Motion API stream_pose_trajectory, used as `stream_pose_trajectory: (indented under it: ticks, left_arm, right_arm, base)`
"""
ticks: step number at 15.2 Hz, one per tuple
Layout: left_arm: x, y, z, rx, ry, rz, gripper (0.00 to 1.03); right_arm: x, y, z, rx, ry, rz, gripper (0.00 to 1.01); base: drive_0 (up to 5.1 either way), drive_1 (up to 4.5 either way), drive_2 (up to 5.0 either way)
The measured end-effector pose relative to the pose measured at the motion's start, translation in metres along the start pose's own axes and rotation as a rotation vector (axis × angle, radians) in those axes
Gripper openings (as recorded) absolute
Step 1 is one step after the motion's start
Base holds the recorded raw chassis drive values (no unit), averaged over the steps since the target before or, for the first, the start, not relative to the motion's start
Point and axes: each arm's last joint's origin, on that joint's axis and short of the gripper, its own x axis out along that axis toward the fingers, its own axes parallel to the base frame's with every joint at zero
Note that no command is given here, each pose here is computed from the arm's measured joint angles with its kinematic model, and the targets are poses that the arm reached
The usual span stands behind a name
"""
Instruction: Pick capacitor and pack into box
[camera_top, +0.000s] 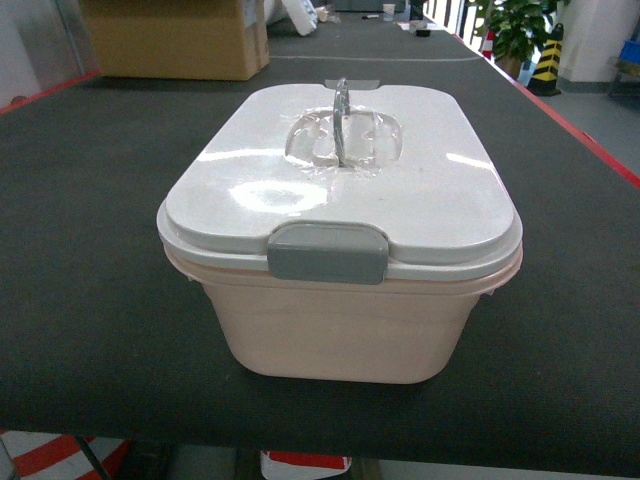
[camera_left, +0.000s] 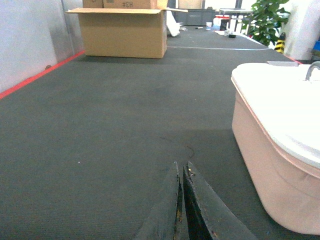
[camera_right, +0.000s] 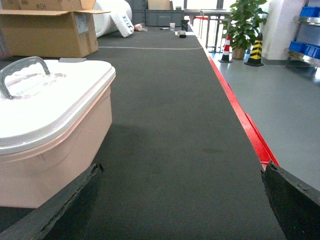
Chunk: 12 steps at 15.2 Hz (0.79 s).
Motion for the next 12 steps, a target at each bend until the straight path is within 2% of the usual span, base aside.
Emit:
stream_pose_trajectory:
  ticks: [12]
  left_arm:
    - [-0.024, 0.0, 0.005, 0.0, -0.014, 0.0, 0.02]
  right_arm:
    - [0.0, 0.0, 0.0, 0.0, 0.001, 0.0, 0.98]
  base:
    - [0.0, 0.0, 0.0]
